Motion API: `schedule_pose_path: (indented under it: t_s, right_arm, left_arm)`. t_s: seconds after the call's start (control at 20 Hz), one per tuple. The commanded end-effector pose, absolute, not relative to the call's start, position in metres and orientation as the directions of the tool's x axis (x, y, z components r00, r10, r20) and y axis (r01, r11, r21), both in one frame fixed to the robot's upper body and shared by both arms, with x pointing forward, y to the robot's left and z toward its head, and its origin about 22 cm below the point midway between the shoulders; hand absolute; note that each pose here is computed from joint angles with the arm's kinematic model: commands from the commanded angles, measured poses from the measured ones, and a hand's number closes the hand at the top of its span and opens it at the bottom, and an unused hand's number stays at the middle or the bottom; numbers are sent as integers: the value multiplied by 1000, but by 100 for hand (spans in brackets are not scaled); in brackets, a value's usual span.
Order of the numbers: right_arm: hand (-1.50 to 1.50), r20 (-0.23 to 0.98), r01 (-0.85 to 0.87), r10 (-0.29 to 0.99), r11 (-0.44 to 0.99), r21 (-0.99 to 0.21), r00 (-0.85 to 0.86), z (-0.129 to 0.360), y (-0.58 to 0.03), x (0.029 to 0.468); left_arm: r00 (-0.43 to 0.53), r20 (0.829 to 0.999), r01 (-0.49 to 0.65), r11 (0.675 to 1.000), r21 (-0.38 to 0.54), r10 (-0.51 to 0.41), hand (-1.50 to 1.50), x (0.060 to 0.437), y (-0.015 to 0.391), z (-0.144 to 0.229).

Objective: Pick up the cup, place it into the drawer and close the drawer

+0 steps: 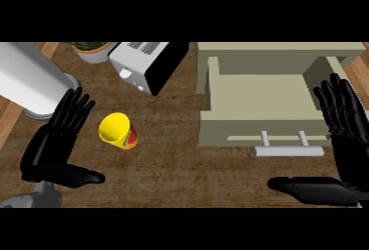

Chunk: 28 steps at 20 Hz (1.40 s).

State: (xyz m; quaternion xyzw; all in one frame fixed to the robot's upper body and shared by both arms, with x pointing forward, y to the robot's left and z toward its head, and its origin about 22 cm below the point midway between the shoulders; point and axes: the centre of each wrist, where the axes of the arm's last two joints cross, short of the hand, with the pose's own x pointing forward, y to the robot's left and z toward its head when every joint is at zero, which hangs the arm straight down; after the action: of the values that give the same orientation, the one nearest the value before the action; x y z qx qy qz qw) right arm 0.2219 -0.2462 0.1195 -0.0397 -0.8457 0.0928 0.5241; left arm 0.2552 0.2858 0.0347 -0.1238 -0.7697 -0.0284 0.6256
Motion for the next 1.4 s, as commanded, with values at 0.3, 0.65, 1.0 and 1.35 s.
schedule_pose_path:
  t_s: [0.3, 0.65, 1.0, 1.35]
  right_arm:
    - [-150, 879, -54, 151, 979, -196, -452, 117, -251, 208]
    - [-150, 877, -35, 156, 981, -193, -455, 108, -259, 232]
    - [-150, 871, -72, 149, 976, -206, -469, 108, -257, 223]
    - [-150, 874, -73, 146, 977, -202, -463, 111, -267, 233]
  left_arm:
    - [-124, 991, 121, 992, -40, 55, -150, 271, 324, -38]
    - [-76, 997, 91, 996, -23, 30, -150, 276, 333, -86]
    - [-85, 995, 73, 996, -52, 58, -150, 262, 335, -127]
    - [-123, 990, 34, 997, -65, 69, -150, 283, 342, -121]
